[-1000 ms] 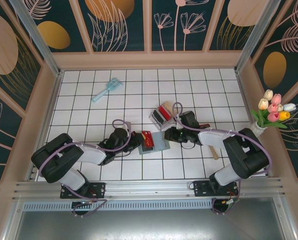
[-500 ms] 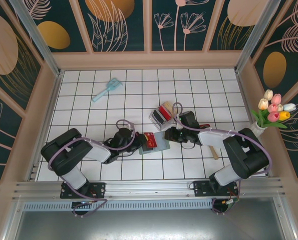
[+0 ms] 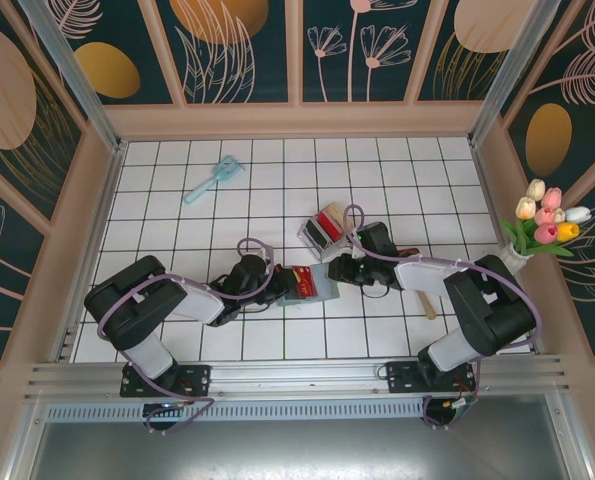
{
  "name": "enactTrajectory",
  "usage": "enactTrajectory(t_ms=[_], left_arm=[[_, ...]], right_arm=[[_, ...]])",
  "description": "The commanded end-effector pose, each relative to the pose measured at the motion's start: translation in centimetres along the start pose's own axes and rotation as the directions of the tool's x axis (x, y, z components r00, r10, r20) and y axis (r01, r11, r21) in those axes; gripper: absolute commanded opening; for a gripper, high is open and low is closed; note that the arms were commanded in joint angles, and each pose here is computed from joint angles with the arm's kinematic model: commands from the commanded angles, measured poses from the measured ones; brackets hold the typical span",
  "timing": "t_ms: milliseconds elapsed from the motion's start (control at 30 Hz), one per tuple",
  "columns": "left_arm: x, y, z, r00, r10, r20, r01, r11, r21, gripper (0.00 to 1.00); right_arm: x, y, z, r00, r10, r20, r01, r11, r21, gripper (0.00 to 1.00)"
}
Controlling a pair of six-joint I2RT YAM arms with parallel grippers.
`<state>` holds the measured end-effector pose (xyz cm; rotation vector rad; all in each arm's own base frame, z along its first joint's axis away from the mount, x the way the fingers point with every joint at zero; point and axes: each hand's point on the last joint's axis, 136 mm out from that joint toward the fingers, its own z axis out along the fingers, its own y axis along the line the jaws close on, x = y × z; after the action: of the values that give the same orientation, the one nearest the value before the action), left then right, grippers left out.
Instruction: Put the credit cards into the card holder
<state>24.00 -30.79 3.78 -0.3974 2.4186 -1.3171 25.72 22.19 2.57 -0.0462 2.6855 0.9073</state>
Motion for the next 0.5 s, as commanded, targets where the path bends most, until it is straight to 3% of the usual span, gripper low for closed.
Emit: enactTrajectory(t_ms=[0, 333, 467], left_arm=[[1.8, 1.8, -0.4, 0.998, -0.006, -0.065, 0.002, 0.998, -0.059, 0.00], [2.1, 3.0, -0.5, 0.996, -0.048, -0.072, 0.039, 0.992, -0.124, 0.00], [1.5, 2.1, 0.0, 0.997, -0.051, -0.050, 0.046, 0.995, -0.090, 0.00]], right_arm=[[0.9, -1.0, 0.4, 0.999, 0.021, -0.034, -0.019, 0.999, 0.048, 0.33], [0.8, -0.9, 0.6, 0.999, 0.022, -0.038, -0.020, 0.999, 0.047, 0.33], [0.8, -0.7, 0.8, 0.999, 0.020, -0.040, -0.018, 0.999, 0.036, 0.33]])
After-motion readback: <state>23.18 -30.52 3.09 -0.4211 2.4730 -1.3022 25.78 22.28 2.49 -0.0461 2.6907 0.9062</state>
